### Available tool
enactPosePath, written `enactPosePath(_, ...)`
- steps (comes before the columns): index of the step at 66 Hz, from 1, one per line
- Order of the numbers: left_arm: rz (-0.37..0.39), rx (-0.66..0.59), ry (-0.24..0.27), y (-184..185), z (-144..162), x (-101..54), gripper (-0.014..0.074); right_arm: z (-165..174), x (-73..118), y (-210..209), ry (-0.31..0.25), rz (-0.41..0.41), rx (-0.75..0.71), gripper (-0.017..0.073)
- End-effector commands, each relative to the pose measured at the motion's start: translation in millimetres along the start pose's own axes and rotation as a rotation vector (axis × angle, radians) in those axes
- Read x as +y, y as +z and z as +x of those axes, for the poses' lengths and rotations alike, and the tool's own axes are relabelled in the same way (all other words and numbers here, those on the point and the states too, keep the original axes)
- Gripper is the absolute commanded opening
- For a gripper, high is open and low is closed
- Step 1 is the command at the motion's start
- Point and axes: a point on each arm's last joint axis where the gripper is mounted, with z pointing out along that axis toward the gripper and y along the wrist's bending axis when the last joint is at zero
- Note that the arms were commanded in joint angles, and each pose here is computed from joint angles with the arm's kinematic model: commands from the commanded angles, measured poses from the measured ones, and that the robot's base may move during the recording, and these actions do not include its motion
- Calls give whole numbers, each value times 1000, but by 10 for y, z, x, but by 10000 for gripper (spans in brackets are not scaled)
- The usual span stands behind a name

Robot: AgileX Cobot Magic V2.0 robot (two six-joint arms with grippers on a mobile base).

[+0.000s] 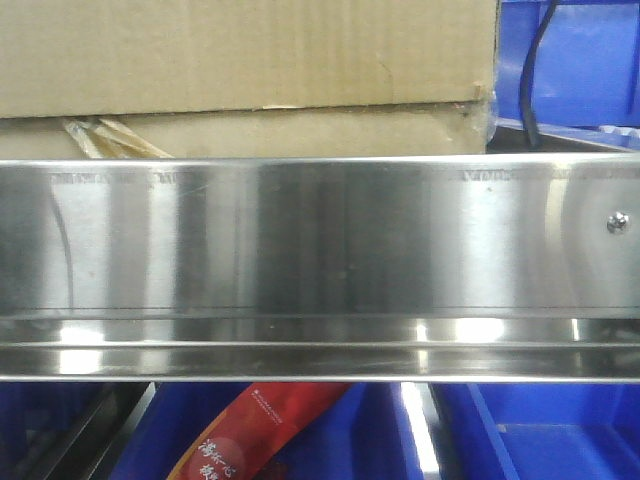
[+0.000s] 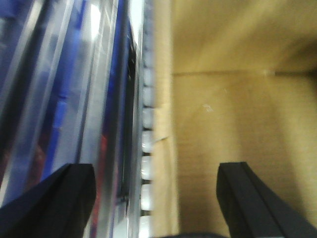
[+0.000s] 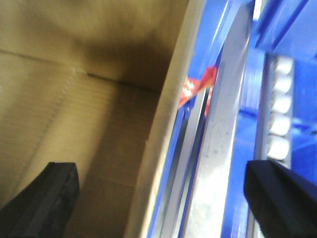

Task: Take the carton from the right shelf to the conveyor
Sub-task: 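Close both grippers on opposite side walls of the brown carton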

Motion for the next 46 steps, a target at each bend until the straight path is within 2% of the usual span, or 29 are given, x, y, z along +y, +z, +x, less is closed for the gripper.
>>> enactPosePath(1, 2, -9, -4, 8, -23, 8, 417, -28, -15, -6, -4, 13, -20, 544)
enactPosePath(6, 1, -7, -4, 18, -24, 6, 415, -28, -15, -6, -4, 13, -20, 472)
enactPosePath(10, 1, -7, -4, 18, -24, 6, 410, -28, -15, -6, -4, 13, -20, 356)
enactPosePath(18, 0, -1, -3, 44, -24, 1, 407, -28, -15, -6, -4, 13, -20, 52)
enactPosePath(22, 1, 5, -3, 71, -24, -7, 375, -28, -15, -6, -4, 13, -20, -97)
enactPosePath(27, 5, 13, -3, 101, -23, -17, 280, -28, -15, -6, -2, 13, -20, -57)
enactPosePath(37, 32, 39, -11, 184, -16, -62, -29, -28, -15, -6, -2, 13, -20, -67)
enactPosePath(38, 34, 42, -12, 194, -15, -66, -43, -28, -15, -6, -2, 13, -20, -67)
enactPosePath(42, 37, 44, -13, 201, -14, -71, 0, -28, -15, -6, -2, 13, -20, -67)
enactPosePath(46, 37, 44, -13, 201, -14, -71, -8, -28, -15, -16, -1, 13, -22, -67)
